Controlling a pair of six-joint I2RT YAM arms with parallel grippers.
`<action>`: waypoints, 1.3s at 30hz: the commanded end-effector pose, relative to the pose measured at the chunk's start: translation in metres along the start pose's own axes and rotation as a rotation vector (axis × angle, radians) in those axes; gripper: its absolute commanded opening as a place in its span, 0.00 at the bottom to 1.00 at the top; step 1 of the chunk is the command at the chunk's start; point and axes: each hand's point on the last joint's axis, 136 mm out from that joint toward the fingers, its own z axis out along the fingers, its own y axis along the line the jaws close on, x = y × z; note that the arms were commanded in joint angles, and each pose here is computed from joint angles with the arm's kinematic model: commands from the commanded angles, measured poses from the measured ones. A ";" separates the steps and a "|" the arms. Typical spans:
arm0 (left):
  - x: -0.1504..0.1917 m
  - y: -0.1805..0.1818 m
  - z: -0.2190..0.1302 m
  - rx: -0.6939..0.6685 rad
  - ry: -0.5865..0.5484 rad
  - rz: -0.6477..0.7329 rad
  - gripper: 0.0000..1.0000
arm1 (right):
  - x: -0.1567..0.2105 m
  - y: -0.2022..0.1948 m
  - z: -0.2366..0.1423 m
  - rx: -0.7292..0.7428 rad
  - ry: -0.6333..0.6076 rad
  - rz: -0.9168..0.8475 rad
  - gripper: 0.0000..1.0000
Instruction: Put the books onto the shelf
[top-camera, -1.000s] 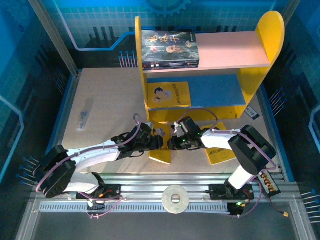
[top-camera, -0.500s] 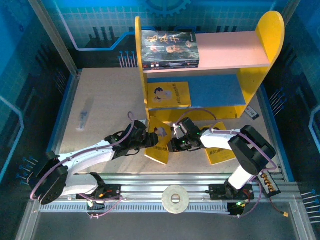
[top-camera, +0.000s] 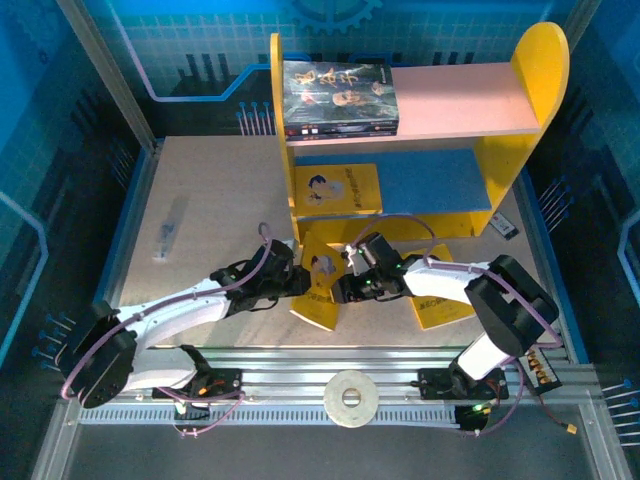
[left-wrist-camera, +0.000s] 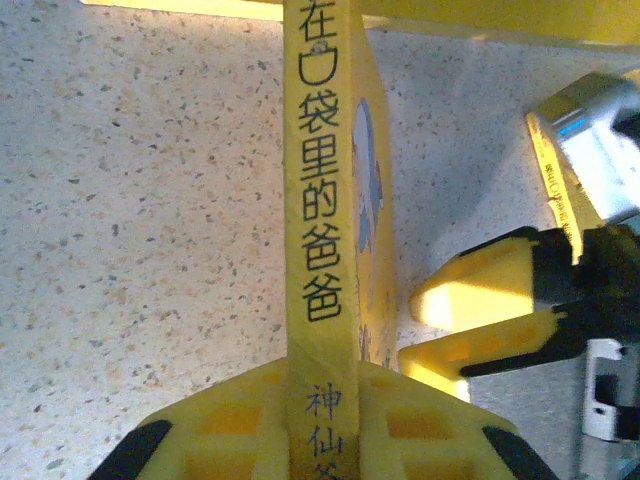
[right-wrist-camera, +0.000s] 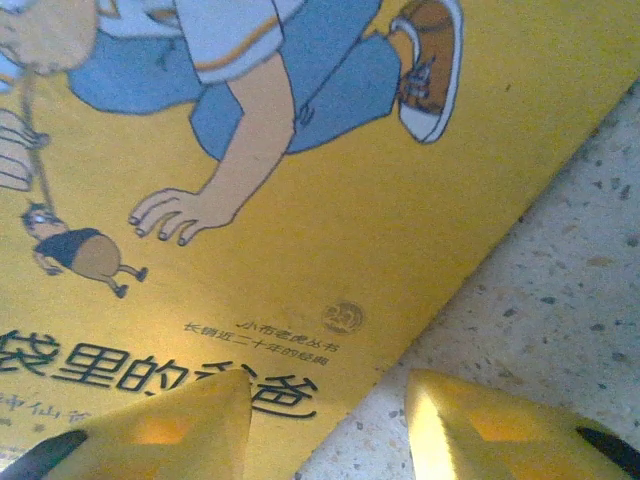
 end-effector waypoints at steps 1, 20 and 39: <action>-0.015 -0.005 -0.022 -0.006 -0.050 0.019 0.00 | -0.003 0.010 -0.010 -0.011 -0.016 -0.037 0.48; -0.087 0.027 -0.176 -0.012 -0.672 -0.272 0.00 | -0.033 0.124 -0.081 -0.355 -0.325 -0.063 0.71; -0.128 -0.026 -0.209 0.431 -1.063 -0.322 0.00 | -0.048 0.195 -0.093 -0.729 -0.472 0.014 0.99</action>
